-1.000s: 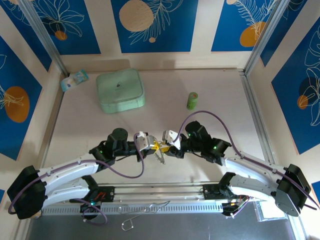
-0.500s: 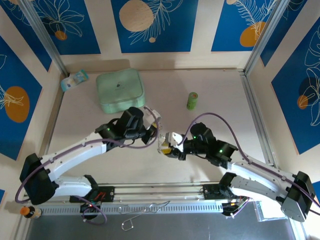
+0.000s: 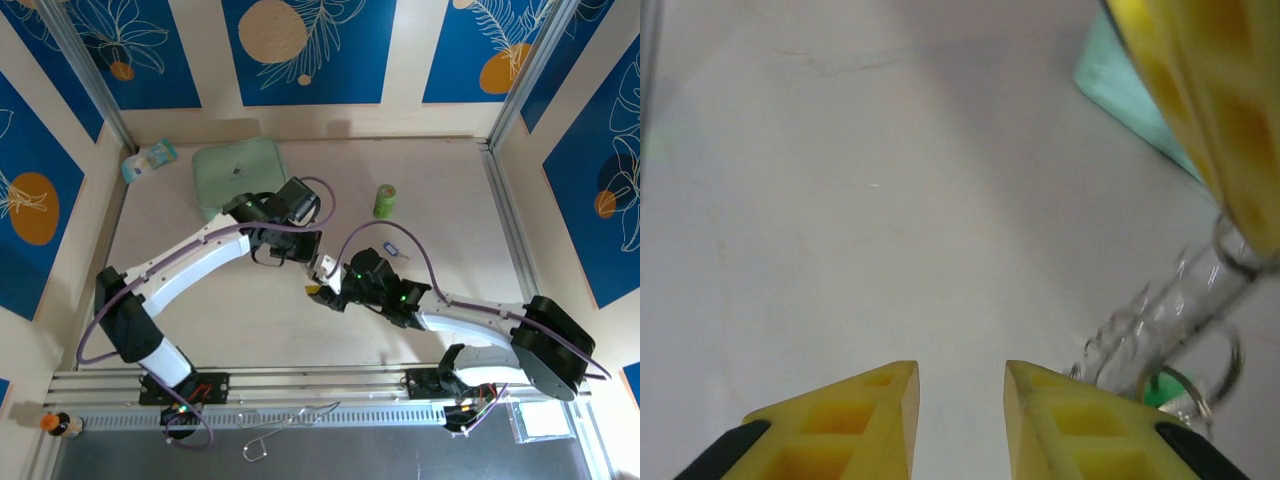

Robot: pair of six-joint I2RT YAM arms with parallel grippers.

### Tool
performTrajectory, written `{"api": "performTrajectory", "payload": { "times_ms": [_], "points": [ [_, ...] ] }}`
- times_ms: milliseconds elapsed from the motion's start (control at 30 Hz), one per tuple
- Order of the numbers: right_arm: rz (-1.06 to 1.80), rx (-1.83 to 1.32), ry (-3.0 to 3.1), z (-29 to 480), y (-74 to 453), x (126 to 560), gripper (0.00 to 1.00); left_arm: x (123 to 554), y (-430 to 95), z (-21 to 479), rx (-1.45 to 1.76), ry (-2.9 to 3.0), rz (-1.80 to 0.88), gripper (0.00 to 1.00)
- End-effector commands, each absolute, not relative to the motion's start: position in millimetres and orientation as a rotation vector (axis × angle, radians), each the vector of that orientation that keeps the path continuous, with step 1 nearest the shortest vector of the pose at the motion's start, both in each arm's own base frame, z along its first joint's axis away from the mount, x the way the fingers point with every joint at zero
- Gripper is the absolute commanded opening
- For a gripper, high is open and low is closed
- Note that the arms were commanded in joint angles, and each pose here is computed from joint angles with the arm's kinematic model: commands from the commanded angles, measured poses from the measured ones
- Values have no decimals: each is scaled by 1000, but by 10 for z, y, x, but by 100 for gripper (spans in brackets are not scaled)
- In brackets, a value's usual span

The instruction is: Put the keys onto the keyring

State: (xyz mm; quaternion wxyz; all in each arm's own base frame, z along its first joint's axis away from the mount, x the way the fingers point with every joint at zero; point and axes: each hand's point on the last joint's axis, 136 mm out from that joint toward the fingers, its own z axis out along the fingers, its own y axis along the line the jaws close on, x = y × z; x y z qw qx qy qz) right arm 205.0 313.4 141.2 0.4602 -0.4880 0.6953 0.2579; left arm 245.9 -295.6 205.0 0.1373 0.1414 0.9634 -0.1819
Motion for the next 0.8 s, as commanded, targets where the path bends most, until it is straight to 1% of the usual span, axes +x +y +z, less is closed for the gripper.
{"api": "performTrajectory", "payload": {
  "times_ms": [0,133,300,533,767],
  "points": [
    [606,-1036,1679,1571,3041,2275,32,2213,-2924,2098,173,3016,-600,0],
    [644,-1021,1601,1636,3004,2236,34,2139,-2998,2048,-32,3177,-662,0],
    [643,-1020,1528,1702,2971,2225,34,2166,-3108,2107,-187,3204,-773,0],
    [614,-1062,1410,1788,2970,2208,33,2129,-3202,2149,-340,3260,-891,0],
    [498,-1073,1309,1915,2905,2247,31,2124,-3249,2171,-471,3285,-965,0]
  ]
}}
